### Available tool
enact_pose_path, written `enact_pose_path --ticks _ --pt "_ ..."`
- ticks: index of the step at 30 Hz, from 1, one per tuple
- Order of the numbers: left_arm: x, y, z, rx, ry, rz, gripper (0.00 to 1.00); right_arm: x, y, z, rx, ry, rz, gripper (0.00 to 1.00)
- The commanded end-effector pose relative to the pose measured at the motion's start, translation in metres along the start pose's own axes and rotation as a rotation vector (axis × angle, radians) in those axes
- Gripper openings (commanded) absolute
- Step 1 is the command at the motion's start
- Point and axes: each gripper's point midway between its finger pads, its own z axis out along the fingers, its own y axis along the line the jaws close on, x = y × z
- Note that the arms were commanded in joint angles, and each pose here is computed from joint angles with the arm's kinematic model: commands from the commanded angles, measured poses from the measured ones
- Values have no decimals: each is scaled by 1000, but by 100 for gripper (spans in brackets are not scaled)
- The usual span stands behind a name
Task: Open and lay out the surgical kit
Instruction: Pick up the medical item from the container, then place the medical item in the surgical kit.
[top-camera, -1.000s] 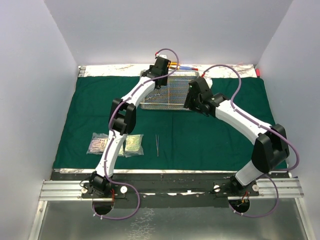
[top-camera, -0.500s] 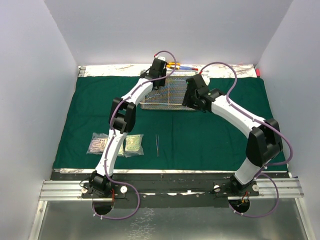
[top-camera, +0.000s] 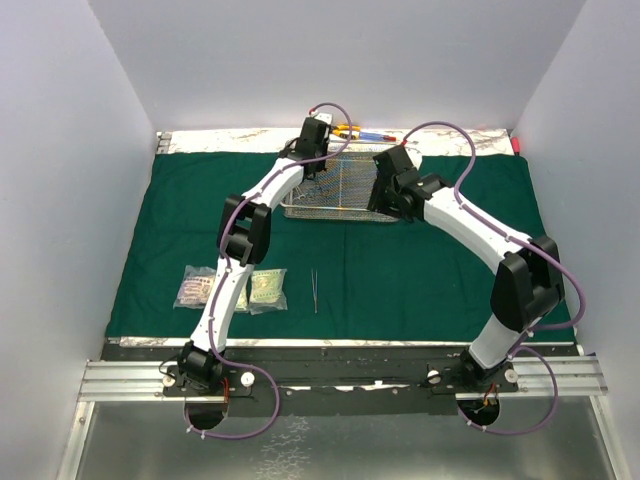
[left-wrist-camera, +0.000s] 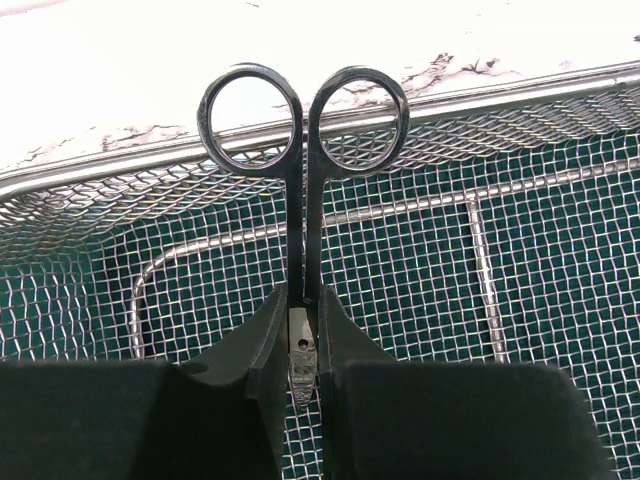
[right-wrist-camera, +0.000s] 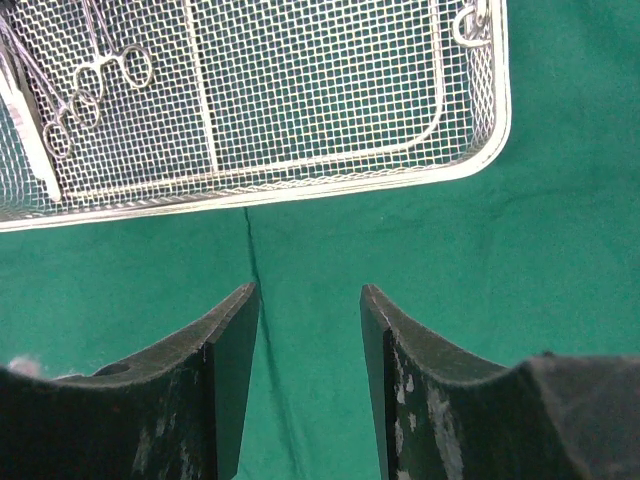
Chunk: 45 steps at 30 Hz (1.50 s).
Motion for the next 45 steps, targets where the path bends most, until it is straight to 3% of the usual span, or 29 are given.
enact_pose_path --ticks 1,4,16,21,25,33,37,40,45 --pt "-35 -18 -24 34 -82 0 4 -5 -7 3 40 -3 -19 49" --pt "-41 -22 -31 31 -94 6 0 -6 -8 4 35 -2 -19 49" --pt "-61 -14 -48 -68 -162 -7 0 -1 -9 7 28 12 -17 49" --pt "-67 -33 -57 12 -174 1 0 -4 -9 6 30 6 -12 49" --pt "-66 -63 -75 177 -153 23 0 -15 -8 1 2 -9 13 49" --pt "-50 -103 -148 483 -79 34 0 -79 -5 -42 -210 -137 78 56" --pt "-40 -116 -193 587 -48 18 0 -104 22 -78 -395 -207 13 70" --pt "-34 -128 -228 652 -45 31 0 -113 39 -100 -492 -222 -4 77" --pt "-26 -145 -284 723 -75 100 0 -117 60 -125 -618 -193 -28 79"
